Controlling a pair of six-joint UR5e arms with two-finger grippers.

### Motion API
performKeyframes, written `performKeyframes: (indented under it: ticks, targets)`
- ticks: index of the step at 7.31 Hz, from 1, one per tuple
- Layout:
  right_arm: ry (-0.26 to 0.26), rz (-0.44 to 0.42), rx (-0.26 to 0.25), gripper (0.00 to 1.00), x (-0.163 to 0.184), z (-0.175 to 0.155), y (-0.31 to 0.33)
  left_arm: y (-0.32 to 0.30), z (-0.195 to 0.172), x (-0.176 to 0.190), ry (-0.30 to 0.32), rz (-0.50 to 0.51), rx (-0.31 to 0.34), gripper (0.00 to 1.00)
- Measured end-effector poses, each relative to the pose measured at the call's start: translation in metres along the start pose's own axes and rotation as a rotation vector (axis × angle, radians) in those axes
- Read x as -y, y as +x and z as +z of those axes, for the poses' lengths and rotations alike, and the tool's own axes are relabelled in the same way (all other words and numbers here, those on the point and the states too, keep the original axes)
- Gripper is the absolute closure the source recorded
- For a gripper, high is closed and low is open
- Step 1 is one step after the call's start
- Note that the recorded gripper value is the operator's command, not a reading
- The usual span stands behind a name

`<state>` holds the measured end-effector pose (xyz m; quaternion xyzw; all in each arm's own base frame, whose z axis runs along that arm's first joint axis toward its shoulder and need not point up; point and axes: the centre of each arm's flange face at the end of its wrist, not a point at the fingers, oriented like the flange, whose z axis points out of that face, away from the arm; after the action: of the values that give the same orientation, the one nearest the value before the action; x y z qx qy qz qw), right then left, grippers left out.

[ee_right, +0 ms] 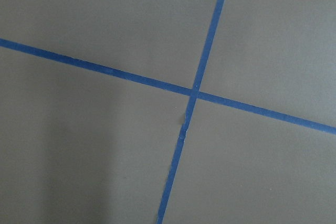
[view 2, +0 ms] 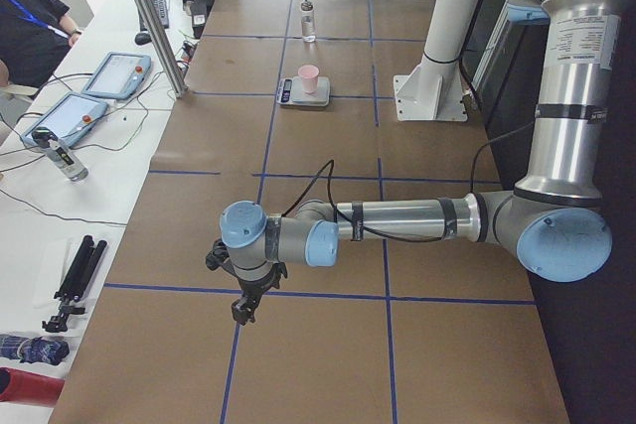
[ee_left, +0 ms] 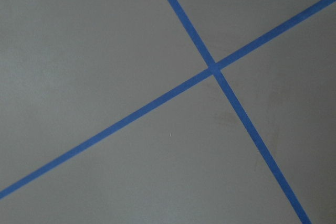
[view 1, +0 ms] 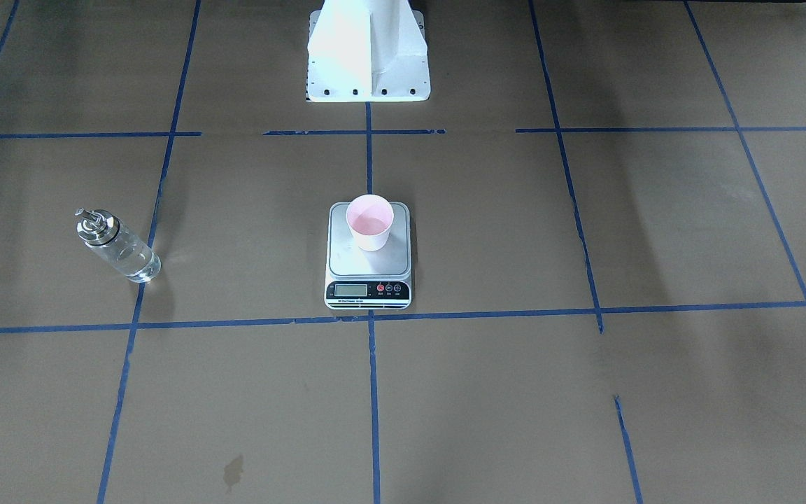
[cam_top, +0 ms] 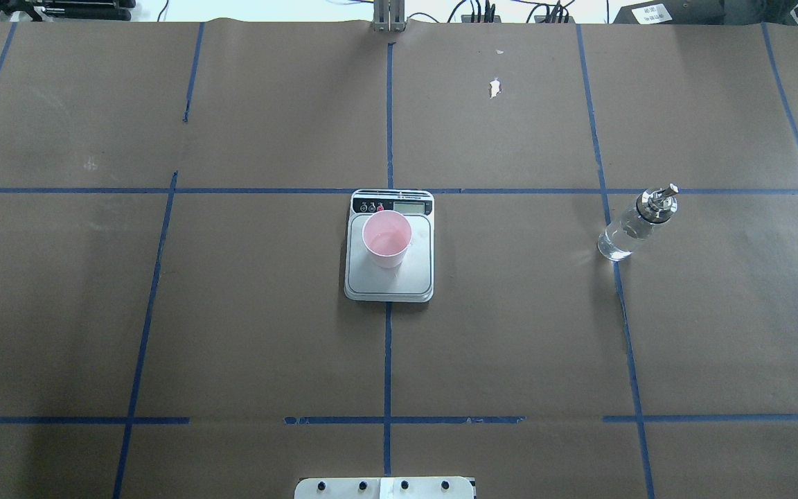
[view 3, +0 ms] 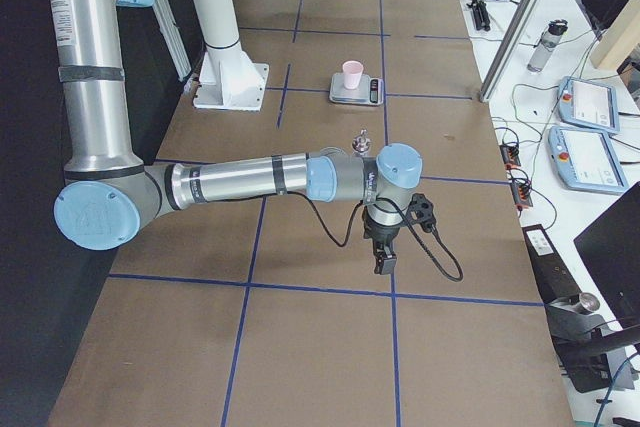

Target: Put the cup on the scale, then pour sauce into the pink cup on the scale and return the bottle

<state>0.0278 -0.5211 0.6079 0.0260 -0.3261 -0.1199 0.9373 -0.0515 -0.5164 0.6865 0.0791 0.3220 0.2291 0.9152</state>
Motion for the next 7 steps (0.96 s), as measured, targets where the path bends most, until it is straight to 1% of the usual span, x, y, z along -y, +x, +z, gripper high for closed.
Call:
performKeyframes:
  ticks: [1,2,3,4,5,7]
  targets:
    - [-0.006,0.006,0.002,0.0,-0.002,0.019,0.014,0.001,-0.001,0.0,-0.01,-0.01,-0.006,0.0]
    - [0.008,0.004,0.001,0.0,-0.004,0.036,0.027,0.001,-0.001,0.0,-0.014,-0.014,-0.009,0.0]
    - [0.034,0.018,-0.001,0.0,-0.002,0.042,0.032,0.001,-0.001,0.0,-0.015,-0.015,-0.01,0.0]
    - [0.053,0.047,0.0,0.0,-0.001,0.04,0.031,0.001,-0.002,0.0,-0.016,-0.016,-0.01,0.0]
    - [0.059,0.066,0.009,0.0,-0.001,0.035,0.027,0.001,-0.002,0.0,-0.016,-0.016,-0.01,0.0]
    - [0.05,0.1,0.043,0.0,-0.004,0.012,0.011,0.001,-0.001,-0.002,-0.017,-0.018,-0.011,0.0]
